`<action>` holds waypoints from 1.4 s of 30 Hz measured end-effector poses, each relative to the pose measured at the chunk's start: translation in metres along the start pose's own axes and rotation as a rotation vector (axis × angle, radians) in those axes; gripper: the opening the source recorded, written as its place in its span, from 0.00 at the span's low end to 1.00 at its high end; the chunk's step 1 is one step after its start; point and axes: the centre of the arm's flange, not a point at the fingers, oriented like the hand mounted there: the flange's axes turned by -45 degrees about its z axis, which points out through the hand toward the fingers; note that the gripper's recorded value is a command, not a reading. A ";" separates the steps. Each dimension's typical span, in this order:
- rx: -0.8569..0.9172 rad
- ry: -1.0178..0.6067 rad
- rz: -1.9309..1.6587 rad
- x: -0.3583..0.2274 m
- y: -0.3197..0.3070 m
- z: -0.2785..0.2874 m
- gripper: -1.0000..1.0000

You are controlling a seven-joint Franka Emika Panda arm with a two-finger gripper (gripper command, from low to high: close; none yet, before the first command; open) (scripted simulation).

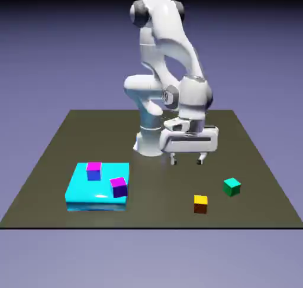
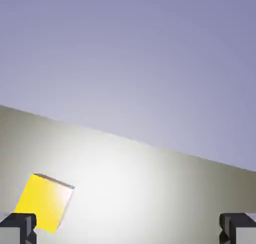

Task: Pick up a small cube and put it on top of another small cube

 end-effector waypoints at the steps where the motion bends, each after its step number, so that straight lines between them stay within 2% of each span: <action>1: 0.001 -0.035 -0.019 0.001 -0.013 0.009 0.50; 12: 0.023 -0.356 -0.156 0.002 -0.125 0.081 0.50; 24: 0.085 -0.550 -0.227 0.005 -0.219 0.088 0.50; 34: 0.077 -0.630 -0.266 -0.025 -0.239 0.134 0.50; 42: 0.081 -0.598 -0.244 -0.028 -0.232 0.151 0.50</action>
